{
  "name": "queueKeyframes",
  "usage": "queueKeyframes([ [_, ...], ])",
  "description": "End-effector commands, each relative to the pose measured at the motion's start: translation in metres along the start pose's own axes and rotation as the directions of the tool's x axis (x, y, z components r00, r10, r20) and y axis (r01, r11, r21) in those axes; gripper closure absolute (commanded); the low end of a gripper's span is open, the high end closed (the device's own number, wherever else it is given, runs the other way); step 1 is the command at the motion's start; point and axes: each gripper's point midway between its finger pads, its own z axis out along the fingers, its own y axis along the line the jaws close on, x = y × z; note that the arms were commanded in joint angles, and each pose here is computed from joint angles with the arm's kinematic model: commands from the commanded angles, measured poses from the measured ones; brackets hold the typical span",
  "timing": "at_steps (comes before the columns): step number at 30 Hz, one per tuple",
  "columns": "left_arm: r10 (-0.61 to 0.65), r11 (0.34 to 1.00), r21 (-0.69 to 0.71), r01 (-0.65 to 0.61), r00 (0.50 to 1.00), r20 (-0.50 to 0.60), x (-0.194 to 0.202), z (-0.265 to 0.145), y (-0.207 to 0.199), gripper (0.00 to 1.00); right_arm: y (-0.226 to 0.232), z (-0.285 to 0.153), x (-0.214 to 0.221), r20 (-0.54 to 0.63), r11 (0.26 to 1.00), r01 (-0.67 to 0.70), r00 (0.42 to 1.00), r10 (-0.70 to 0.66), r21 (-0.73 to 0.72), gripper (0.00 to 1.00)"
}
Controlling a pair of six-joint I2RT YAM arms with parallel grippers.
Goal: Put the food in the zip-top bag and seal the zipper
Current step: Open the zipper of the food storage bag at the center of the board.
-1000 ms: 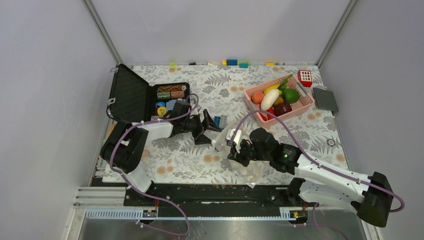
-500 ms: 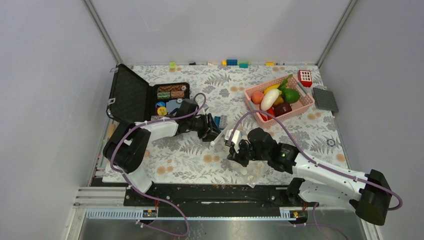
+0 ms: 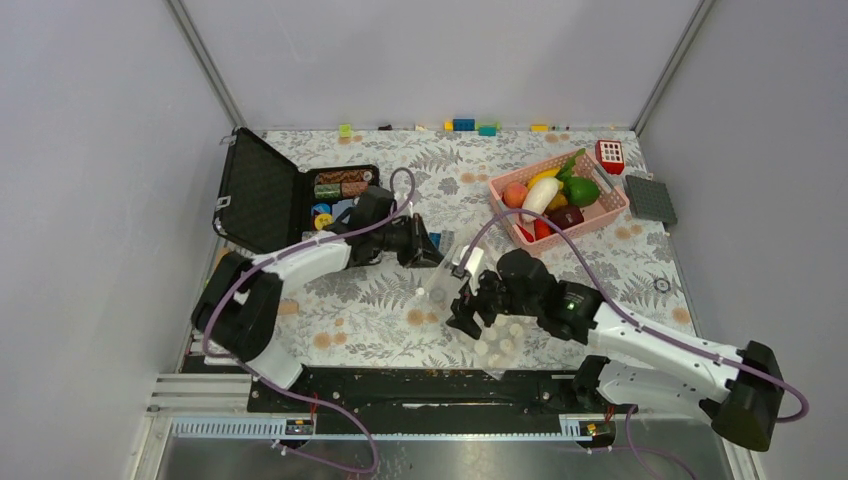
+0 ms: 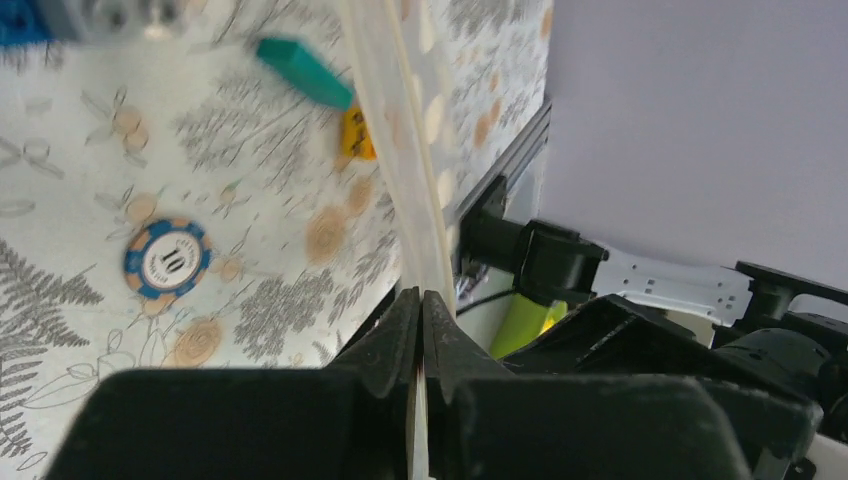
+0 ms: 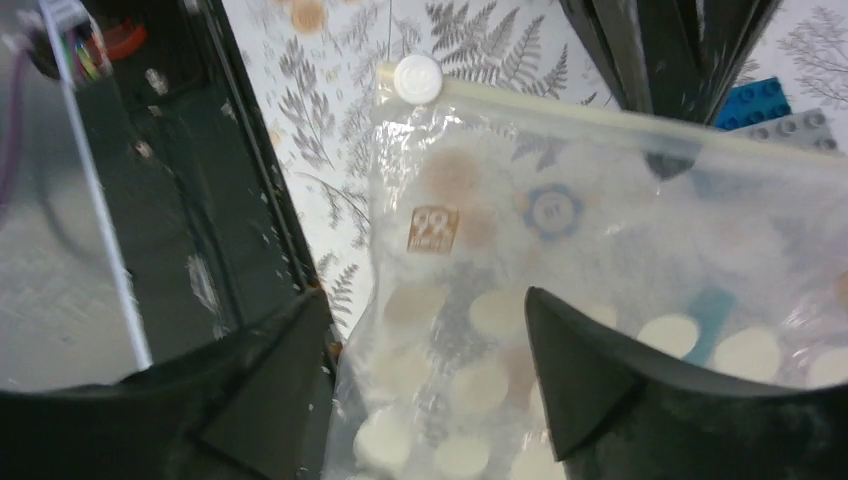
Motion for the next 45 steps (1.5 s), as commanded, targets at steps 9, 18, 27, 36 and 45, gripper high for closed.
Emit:
queueKeyframes([
  [9,0.777,0.614,-0.408,-0.676,0.427,0.462,-0.05,-0.156,-0.176,1.0,-0.047,-0.128,-0.124,0.588,0.848,-0.458,0.774,0.233,0.267,0.0],
  [18,0.862,0.505,-0.636,-0.583,0.313,0.399,-0.061,-0.172,-0.175,1.0,-0.074,-0.145,-0.172,0.734,0.682,-0.691,0.588,0.339,0.239,0.0],
  [27,0.851,0.523,-0.656,-0.544,0.378,0.365,-0.067,-0.15,-0.151,1.0,-0.093,-0.116,-0.208,0.743,0.614,-0.74,0.568,0.354,0.273,0.0],
  [36,0.839,0.542,-0.632,-0.554,0.397,0.372,-0.058,-0.144,-0.146,1.0,-0.109,-0.079,-0.225,0.727,0.585,-0.74,0.596,0.342,0.331,0.0],
  [45,0.834,0.551,-0.622,-0.556,0.39,0.39,-0.051,-0.15,-0.149,1.0,-0.122,-0.051,-0.202,0.669,0.542,-0.722,0.658,0.345,0.43,0.03],
])
